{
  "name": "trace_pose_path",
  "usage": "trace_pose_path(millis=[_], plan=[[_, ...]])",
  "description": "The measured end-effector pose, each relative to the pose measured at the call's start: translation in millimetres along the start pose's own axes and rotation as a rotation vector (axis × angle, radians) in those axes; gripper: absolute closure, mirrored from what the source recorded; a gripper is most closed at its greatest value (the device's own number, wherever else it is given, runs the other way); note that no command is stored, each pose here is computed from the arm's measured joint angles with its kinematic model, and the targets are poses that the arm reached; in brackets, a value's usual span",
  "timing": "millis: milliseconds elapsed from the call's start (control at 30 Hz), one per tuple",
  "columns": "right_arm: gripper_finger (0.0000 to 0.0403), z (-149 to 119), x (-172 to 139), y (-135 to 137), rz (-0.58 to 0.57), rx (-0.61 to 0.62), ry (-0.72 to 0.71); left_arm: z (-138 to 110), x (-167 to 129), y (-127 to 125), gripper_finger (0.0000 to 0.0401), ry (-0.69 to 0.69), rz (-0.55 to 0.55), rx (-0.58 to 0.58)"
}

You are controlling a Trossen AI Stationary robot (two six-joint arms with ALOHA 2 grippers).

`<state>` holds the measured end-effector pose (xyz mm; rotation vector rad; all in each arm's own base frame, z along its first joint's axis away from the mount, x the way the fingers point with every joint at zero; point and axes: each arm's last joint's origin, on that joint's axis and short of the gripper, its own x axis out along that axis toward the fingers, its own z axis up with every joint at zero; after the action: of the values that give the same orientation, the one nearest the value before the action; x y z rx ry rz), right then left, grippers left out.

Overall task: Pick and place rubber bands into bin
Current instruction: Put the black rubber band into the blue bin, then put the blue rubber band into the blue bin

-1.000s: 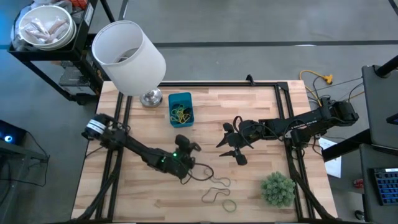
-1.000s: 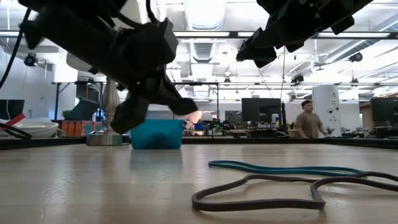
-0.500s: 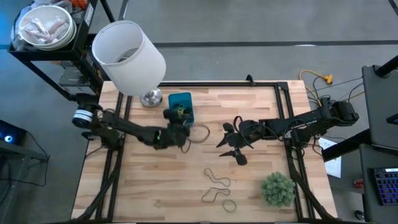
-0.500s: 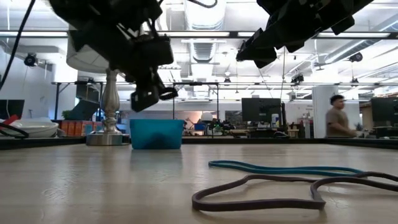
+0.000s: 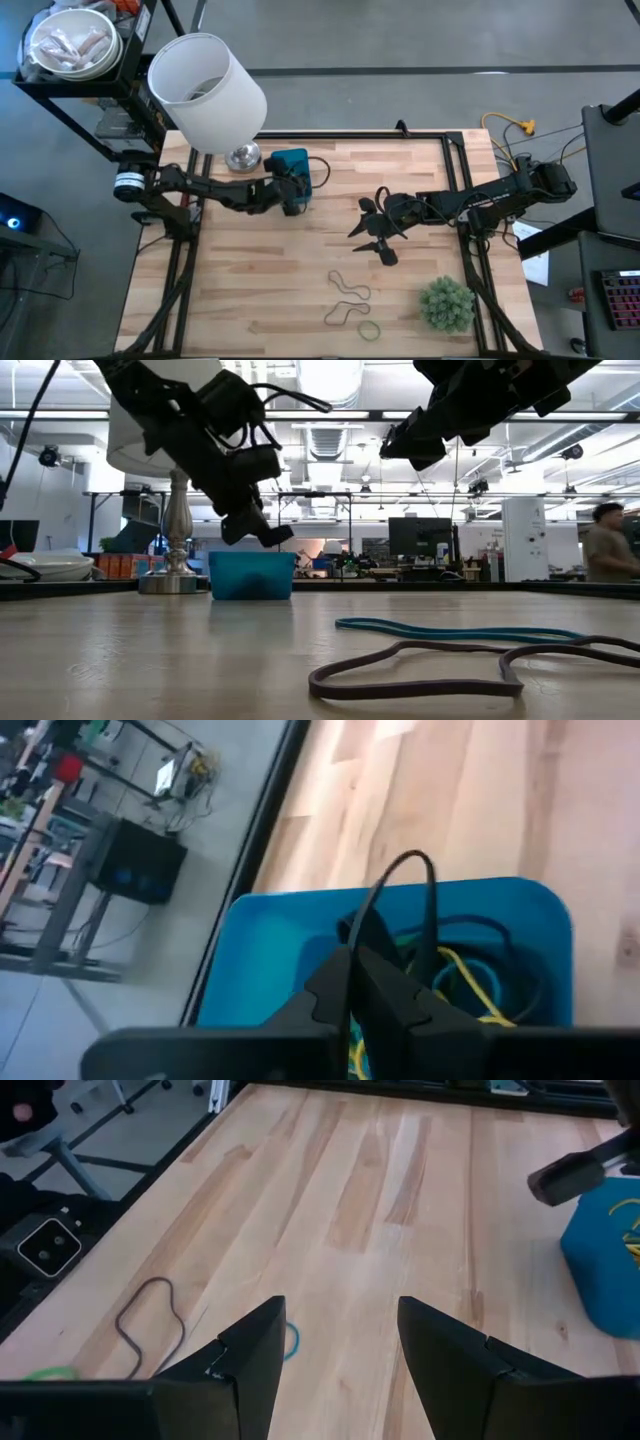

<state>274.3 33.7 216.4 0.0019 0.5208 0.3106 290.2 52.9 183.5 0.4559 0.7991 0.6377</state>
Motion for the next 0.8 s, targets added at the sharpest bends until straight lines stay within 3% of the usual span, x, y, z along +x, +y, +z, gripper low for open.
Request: trace_pose_path(millis=[433, 800], plan=[[0.0216, -0.1, 0.0, 0.0, 0.000, 0.002, 0.001, -4.5, 0.1, -1.5, 0.0307, 0.012, 0.009, 0.009], [0.0216, -1.0, 0.0, 0.0, 0.000, 0.004, 0.006, -7.1, -7.7, 3.0, 0.0296, 0.058, -0.003, -0.065]])
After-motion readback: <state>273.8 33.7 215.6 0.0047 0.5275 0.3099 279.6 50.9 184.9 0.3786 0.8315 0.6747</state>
